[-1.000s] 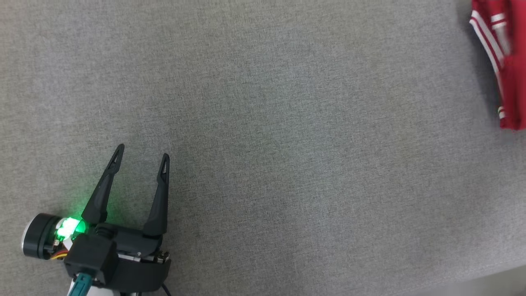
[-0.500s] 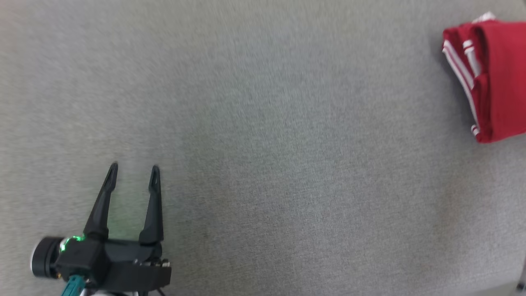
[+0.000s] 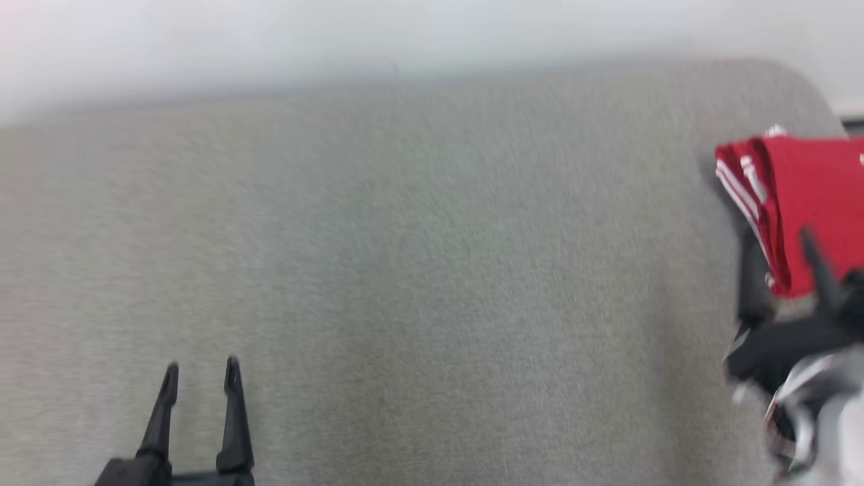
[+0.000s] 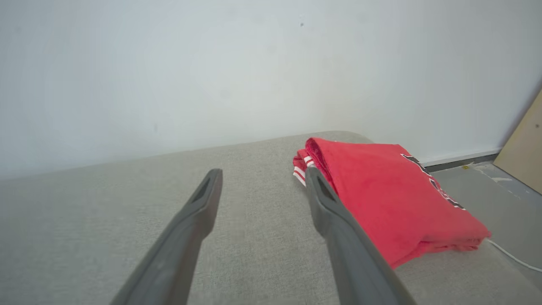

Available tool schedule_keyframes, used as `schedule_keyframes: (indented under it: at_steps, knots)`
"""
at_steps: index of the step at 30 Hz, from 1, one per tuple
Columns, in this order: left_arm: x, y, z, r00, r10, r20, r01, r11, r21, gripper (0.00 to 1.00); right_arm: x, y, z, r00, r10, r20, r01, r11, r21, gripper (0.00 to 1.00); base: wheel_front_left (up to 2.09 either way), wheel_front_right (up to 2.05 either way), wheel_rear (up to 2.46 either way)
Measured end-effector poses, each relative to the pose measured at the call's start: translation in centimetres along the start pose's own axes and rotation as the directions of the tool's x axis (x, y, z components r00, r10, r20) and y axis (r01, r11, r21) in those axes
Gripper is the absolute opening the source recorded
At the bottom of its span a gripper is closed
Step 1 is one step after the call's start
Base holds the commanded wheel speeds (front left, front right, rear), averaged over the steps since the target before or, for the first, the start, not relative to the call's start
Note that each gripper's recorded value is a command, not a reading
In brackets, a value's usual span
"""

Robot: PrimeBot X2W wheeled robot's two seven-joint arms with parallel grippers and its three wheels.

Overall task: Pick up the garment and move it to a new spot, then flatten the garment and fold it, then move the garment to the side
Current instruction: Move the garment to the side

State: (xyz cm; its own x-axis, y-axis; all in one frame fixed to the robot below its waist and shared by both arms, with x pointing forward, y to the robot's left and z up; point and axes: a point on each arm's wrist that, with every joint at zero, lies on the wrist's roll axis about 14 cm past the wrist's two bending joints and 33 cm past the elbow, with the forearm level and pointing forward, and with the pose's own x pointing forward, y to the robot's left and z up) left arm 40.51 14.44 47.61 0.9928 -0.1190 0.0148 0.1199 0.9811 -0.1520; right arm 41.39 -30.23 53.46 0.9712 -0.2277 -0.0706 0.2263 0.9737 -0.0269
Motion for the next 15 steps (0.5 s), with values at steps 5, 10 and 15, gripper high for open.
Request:
schedule_keyframes:
  at_steps: [5, 10, 15]
  knots:
    - [-2.4, 1.3, 1.0, 0.998, 0.067, 0.017, -0.067, 0.998, -0.019, 1.00, -3.3, 3.0, -1.0, 0.995, 0.085, 0.047, -0.087, 0.995, 0.045, 1.00, 0.00, 0.00, 0.00]
    - [-4.3, 2.3, 1.7, 0.993, 0.114, 0.032, -0.113, 0.993, -0.018, 1.00, -5.8, 5.2, -1.7, 0.987, 0.135, 0.087, -0.144, 0.983, 0.112, 1.00, 0.00, 0.00, 0.00]
    - [-5.6, 2.5, 1.9, 0.991, 0.130, 0.038, -0.130, 0.991, -0.015, 1.00, -7.1, 6.9, -2.9, 0.980, 0.178, 0.089, -0.189, 0.972, 0.138, 1.00, 0.00, 0.00, 0.00]
